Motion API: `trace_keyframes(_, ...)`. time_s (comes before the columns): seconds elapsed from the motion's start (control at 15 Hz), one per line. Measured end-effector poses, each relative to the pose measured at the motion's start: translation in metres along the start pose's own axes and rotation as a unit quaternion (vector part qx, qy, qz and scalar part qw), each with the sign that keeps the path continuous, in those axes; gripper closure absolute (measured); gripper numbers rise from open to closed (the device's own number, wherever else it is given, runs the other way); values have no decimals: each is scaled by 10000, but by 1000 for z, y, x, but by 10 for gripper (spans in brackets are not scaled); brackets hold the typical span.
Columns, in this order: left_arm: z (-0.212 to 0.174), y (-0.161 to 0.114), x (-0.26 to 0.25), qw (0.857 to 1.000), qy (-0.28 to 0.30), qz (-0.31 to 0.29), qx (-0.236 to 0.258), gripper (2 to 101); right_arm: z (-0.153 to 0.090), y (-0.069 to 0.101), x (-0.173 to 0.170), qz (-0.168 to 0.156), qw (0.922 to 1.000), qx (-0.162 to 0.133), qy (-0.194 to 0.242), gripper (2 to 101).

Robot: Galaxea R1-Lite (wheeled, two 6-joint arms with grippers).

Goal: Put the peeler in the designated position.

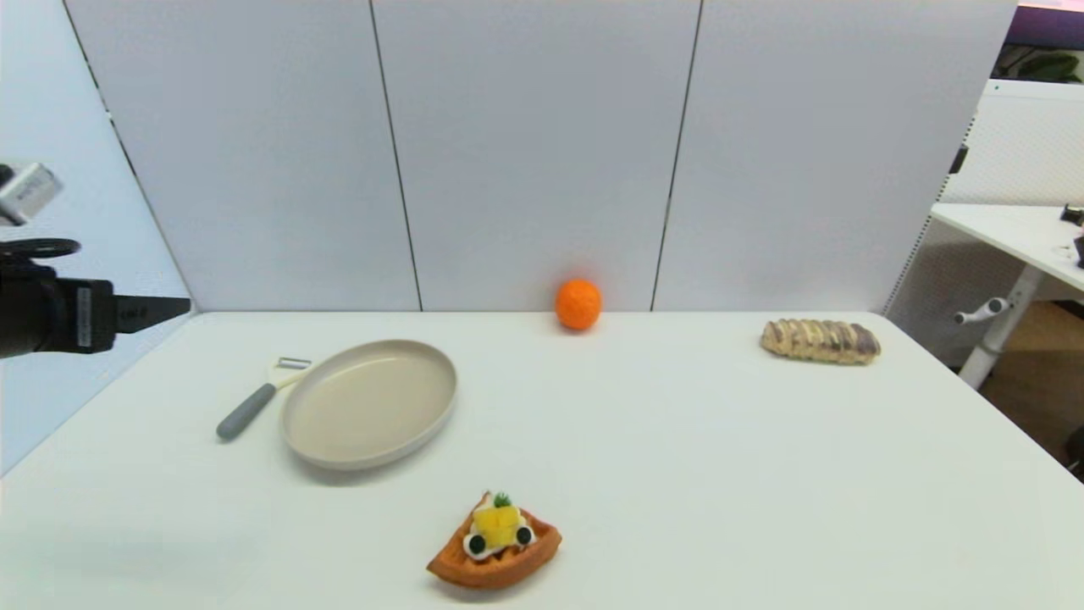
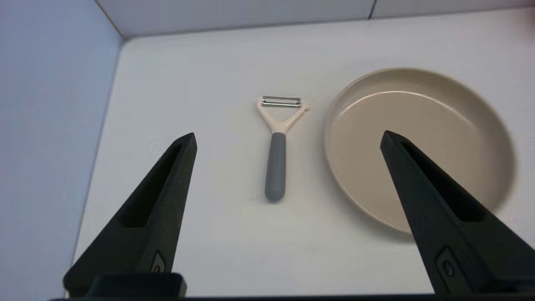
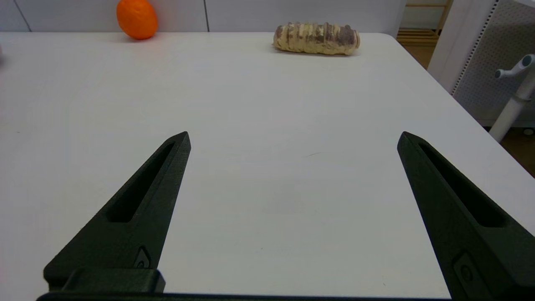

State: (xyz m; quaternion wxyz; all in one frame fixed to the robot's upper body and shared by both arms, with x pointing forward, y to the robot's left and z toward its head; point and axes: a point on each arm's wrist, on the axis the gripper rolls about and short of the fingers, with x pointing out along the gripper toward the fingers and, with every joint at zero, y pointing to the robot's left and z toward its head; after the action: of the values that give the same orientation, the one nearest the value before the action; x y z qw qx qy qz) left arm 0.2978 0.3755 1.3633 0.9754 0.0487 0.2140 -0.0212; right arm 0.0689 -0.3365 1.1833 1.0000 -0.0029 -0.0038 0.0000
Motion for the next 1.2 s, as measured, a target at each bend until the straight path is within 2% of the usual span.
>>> trace_keyframes(0.27, -53, -32, -75, 9970, -766, 0, 62, 107, 0, 0, 0, 0, 10000, 3, 4, 43)
trace_keyframes(0.53, -111, -58, -121, 9850, -1655, -466, 154, 85, 0, 0, 0, 0, 10000, 2, 2, 43)
trace_keyframes(0.93, -166, -68, -154, 9608, -2677, -512, 506, 68, 0, 0, 0, 0, 10000, 0, 2, 43)
trace_keyframes(1.2, -205, -72, -152, 9564, -2840, -473, 499, 62, 0, 0, 0, 0, 10000, 0, 2, 43)
